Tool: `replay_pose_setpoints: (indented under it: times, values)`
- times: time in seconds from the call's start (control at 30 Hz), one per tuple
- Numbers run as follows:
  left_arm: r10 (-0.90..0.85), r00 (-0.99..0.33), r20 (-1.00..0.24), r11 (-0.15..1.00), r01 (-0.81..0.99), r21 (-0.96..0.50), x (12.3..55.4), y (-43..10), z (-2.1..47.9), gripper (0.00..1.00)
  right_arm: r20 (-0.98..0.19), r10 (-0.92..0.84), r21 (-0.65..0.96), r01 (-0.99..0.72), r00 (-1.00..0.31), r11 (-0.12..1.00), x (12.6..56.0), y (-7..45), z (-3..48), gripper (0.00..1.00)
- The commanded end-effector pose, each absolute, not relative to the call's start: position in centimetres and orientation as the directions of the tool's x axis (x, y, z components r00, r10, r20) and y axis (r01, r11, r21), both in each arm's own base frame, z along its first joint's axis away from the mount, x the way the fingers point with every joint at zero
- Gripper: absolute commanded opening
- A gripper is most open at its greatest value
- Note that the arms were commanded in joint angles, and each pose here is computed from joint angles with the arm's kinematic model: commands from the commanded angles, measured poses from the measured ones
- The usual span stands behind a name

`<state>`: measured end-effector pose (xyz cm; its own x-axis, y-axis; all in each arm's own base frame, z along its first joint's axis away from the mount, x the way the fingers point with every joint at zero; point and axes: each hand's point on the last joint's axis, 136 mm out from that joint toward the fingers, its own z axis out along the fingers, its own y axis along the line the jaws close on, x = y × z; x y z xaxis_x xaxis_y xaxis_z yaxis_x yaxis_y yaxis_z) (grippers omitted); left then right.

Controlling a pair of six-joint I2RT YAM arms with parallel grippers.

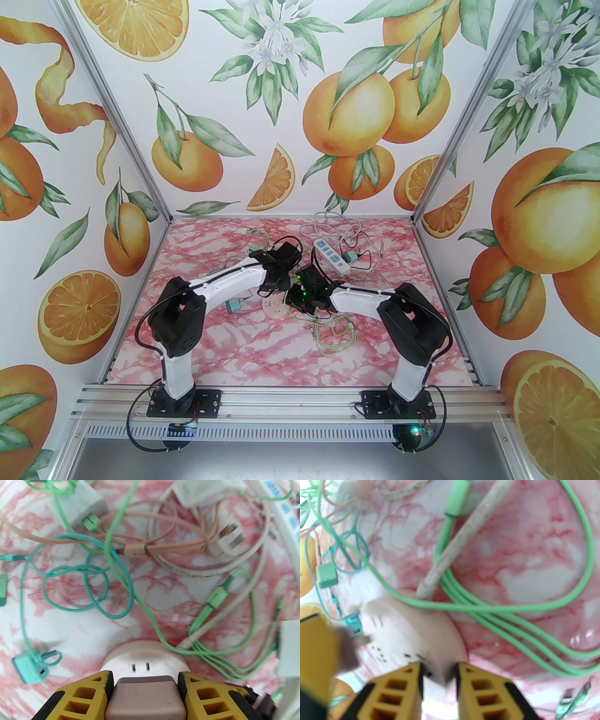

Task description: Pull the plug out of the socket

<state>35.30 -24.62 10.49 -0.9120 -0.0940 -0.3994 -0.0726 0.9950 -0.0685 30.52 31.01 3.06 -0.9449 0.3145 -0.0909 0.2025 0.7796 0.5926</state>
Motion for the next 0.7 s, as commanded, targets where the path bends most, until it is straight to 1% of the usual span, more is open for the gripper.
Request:
replay_pose_setpoints:
  times: [0.0, 0.13, 0.3, 0.37, 0.4, 0.43, 0.57, 0.6, 0.63, 0.67]
  values:
    - [-0.147, -0.882, -0.447, 0.984, -0.085, -0.156, 36.2, -23.3, 15.4, 0.30, -0.029, 0.299, 0.324, 0.274, -0.954, 0.905, 26.4, 25.9, -2.6, 0.28]
    - [-0.160, -0.867, -0.473, 0.981, -0.088, -0.171, 36.4, -21.6, 17.4, 0.30, -0.131, 0.257, 0.393, 0.188, -0.957, 0.900, 28.9, 27.2, 1.1, 0.35]
    - [-0.163, -0.843, -0.513, 0.981, -0.083, -0.176, 36.1, -19.6, 19.3, 0.30, -0.282, 0.251, 0.455, 0.102, -0.926, 0.885, 32.0, 27.2, 6.7, 0.47]
    - [-0.143, -0.841, -0.521, 0.985, -0.068, -0.160, 35.5, -19.0, 19.4, 0.30, -0.339, 0.267, 0.471, 0.083, -0.902, 0.878, 33.2, 26.6, 9.0, 0.57]
    - [-0.130, -0.843, -0.522, 0.987, -0.058, -0.152, 35.1, -18.8, 19.2, 0.30, -0.365, 0.278, 0.477, 0.078, -0.889, 0.875, 33.7, 26.1, 10.1, 0.65]
    - [-0.115, -0.846, -0.521, 0.989, -0.050, -0.138, 34.7, -18.4, 18.9, 0.30, -0.389, 0.291, 0.482, 0.076, -0.874, 0.873, 34.2, 25.6, 11.0, 0.70]
    - [-0.024, -0.852, -0.522, 0.999, 0.000, -0.047, 32.6, -16.8, 17.3, 0.30, -0.459, 0.339, 0.487, 0.087, -0.821, 0.869, 35.7, 23.0, 13.8, 0.84]
    - [0.001, -0.856, -0.517, 1.000, 0.011, -0.016, 32.0, -16.4, 16.7, 0.30, -0.467, 0.348, 0.486, 0.093, -0.813, 0.869, 35.9, 22.4, 14.2, 0.94]
    - [0.029, -0.857, -0.515, 1.000, 0.023, 0.020, 31.4, -16.0, 16.3, 0.30, -0.476, 0.355, 0.485, 0.097, -0.804, 0.869, 36.1, 21.9, 14.5, 1.00]
    - [0.069, -0.856, -0.512, 0.997, 0.047, 0.056, 30.7, -15.7, 15.8, 0.30, -0.484, 0.362, 0.484, 0.100, -0.797, 0.869, 36.3, 21.3, 14.8, 1.00]
